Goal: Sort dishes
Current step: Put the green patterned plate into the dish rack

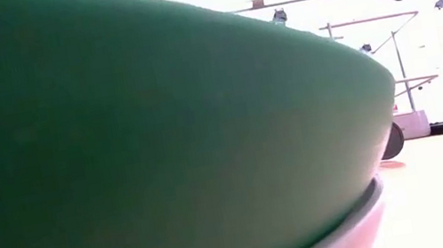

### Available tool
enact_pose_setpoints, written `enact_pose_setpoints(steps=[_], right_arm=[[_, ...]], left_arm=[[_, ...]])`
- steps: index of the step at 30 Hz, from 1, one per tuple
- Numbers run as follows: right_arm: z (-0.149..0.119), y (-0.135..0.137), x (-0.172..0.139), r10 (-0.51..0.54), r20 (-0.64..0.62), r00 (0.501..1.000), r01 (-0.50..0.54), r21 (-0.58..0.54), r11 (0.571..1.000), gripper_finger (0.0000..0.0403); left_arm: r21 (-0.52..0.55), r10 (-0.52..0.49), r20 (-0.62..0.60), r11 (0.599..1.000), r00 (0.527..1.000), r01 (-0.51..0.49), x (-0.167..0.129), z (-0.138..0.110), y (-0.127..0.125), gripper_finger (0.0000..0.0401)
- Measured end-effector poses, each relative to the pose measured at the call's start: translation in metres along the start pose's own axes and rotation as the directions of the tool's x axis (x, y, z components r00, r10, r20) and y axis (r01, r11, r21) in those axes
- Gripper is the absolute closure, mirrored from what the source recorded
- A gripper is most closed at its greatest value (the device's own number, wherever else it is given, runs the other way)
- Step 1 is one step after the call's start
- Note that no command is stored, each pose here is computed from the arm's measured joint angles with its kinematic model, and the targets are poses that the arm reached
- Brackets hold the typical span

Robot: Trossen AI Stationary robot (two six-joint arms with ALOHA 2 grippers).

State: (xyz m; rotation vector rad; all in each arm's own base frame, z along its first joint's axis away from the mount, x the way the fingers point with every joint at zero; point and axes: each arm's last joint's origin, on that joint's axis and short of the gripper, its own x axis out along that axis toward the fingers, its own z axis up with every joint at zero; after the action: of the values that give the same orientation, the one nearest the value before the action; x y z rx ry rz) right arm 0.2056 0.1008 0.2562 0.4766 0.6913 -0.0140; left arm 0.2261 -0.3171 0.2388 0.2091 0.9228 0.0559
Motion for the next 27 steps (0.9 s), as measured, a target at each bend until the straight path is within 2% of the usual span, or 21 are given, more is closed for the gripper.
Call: enact_pose_setpoints(steps=[4, 7, 10, 15, 19, 27], right_arm=[[-0.009, 0.006, 0.025, -0.049, -0.027, 0.998, 0.050, 0.025, 0.998, 0.0272], [-0.011, 0.010, 0.041, -0.041, -0.030, 0.999, 0.042, 0.051, 0.998, 0.0259], [-0.014, 0.014, 0.053, -0.065, -0.071, 0.995, 0.068, 0.033, 0.997, 0.0247], [-0.006, 0.025, 0.055, -0.062, -0.098, 0.993, 0.065, 0.035, 0.997, 0.0231], [-0.001, 0.038, 0.050, -0.015, -0.092, 0.996, 0.018, 0.038, 0.999, 0.0227], [-0.020, 0.054, 0.052, 0.007, -0.142, 0.990, 0.007, 0.099, 0.995, 0.0230]], left_arm=[[0.010, 0.002, -0.045, 1.000, 0.999, -0.001, 0.013, -0.007, -0.008, 0.0401], [0.019, 0.013, -0.056, 1.000, 0.998, -0.012, 0.021, -0.010, -0.013, 0.0401], [0.007, 0.021, -0.061, 1.000, 0.998, -0.020, 0.026, -0.012, -0.015, 0.0401], [-0.023, 0.023, -0.059, 0.999, 0.998, -0.025, 0.026, -0.012, -0.016, 0.0401], [-0.045, 0.023, -0.060, 0.999, 0.998, -0.026, 0.027, -0.013, -0.016, 0.0401], [-0.053, 0.048, -0.051, 0.997, 0.998, -0.051, 0.031, -0.017, -0.014, 0.0401]])
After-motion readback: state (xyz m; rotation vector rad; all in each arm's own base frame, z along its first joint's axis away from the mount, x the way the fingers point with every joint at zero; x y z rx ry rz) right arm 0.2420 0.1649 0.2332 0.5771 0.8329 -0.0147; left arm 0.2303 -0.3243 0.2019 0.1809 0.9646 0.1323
